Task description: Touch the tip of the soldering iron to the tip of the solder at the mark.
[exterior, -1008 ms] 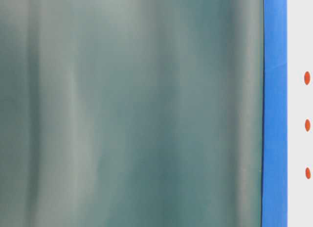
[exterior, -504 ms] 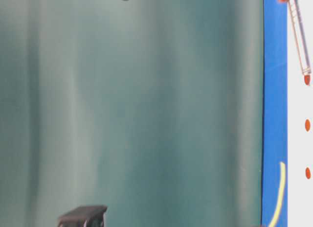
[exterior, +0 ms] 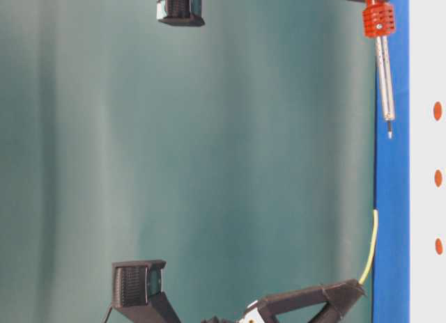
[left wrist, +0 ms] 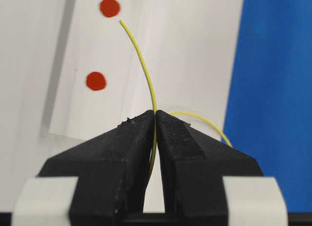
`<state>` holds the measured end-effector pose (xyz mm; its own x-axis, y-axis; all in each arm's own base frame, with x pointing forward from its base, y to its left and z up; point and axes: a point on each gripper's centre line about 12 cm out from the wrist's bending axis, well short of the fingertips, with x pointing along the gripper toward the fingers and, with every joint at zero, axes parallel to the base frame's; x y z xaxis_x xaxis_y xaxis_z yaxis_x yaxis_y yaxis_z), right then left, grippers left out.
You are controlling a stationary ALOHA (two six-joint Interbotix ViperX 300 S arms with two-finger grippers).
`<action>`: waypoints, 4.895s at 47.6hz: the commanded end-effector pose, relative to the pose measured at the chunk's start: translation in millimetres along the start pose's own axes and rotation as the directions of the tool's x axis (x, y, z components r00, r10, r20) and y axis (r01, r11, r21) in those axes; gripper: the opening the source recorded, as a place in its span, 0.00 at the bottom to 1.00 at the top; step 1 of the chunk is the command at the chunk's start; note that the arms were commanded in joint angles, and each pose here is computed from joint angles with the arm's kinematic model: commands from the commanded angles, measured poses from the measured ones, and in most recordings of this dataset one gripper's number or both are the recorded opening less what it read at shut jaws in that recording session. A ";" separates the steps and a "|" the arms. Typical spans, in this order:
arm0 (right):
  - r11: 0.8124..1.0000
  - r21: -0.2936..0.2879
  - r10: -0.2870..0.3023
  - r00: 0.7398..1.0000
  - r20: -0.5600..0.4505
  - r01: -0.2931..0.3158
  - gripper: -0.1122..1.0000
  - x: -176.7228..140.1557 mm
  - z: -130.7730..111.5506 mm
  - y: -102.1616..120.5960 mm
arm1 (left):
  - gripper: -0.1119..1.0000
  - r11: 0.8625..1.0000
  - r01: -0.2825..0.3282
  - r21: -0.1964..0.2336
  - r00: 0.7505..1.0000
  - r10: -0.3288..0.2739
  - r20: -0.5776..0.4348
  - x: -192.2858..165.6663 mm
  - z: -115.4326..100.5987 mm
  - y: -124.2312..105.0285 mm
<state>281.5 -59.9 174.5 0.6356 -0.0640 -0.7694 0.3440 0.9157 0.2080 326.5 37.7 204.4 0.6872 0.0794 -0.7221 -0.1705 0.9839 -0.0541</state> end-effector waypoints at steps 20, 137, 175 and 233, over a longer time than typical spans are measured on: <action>1.000 -0.007 0.006 0.999 0.031 -0.005 0.16 0.7 17.6 3.7 | 0.13 1.000 -0.011 -0.020 1.000 0.010 -0.028 3.7 -0.6 3.7; 0.996 -0.092 -0.006 0.988 -0.156 -0.008 0.16 83.8 84.5 21.4 | 0.13 0.998 -0.039 -0.045 0.991 0.033 -0.128 27.4 -37.4 15.3; 0.994 -0.105 -0.016 0.986 -0.168 -0.001 0.16 89.1 82.6 19.7 | 0.13 0.998 -0.042 -0.045 0.987 0.035 -0.160 29.8 -35.2 15.3; 0.995 -0.104 -0.015 0.984 -0.176 -0.004 0.16 88.0 84.2 20.5 | 0.13 0.998 -0.045 -0.037 0.980 0.037 -0.196 29.7 -30.3 15.0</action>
<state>395.6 -78.4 147.5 0.4602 0.0037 -0.8878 0.2731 0.9509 0.1455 317.4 49.6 152.5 0.5027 0.0785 -0.8609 -0.2318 0.9716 -0.0468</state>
